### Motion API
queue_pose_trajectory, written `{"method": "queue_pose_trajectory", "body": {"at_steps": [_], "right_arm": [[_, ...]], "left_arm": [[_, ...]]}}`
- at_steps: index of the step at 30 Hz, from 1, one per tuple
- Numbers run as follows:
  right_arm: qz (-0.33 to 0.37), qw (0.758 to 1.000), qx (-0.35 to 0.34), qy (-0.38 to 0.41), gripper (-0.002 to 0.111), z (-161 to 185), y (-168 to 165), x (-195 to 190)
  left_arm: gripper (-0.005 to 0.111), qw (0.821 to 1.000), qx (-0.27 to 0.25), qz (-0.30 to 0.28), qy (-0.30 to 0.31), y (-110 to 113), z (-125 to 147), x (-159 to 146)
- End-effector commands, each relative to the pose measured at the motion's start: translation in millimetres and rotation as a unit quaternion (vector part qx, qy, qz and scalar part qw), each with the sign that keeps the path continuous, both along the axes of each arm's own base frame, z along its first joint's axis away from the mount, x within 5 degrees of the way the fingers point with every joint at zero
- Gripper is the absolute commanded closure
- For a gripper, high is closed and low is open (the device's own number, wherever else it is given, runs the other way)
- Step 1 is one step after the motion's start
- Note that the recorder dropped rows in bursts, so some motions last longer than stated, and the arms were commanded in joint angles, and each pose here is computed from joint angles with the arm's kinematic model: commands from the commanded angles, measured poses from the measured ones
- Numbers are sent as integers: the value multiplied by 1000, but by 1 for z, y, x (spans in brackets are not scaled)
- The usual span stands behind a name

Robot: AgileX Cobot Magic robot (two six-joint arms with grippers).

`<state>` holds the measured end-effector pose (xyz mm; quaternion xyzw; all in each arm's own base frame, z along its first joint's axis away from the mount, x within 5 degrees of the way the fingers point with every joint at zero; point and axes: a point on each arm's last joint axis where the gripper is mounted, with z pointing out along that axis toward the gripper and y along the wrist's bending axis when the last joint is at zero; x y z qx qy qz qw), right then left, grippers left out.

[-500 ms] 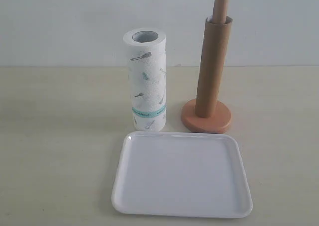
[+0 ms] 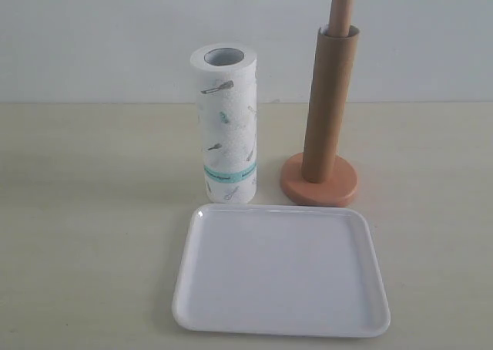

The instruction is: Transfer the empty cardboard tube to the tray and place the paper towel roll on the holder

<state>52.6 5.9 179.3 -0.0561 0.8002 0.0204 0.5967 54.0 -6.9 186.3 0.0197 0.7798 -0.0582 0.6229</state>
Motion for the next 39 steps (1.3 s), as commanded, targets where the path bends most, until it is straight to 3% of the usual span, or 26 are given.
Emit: {"method": "queue_pose_trajectory", "body": {"at_steps": [1,17,27,34,39], "right_arm": [[-2,1000,0,-8,107,1,0,0],[-1,1000,-8,-13,107,2,-1,0],[-3,995,-6,-103,107,18,-1,3],[-8,965,14,-261,107,47,-1,1],[-8,958,24,-287,107,68,-2,-1]], "left_arm": [[101,1000,3,1,0,0,-1,0],[101,1000,3,1,0,0,-1,0],[101,1000,3,1,0,0,-1,0],[101,1000,3,1,0,0,-1,0],[101,1000,3,1,0,0,-1,0]]}}
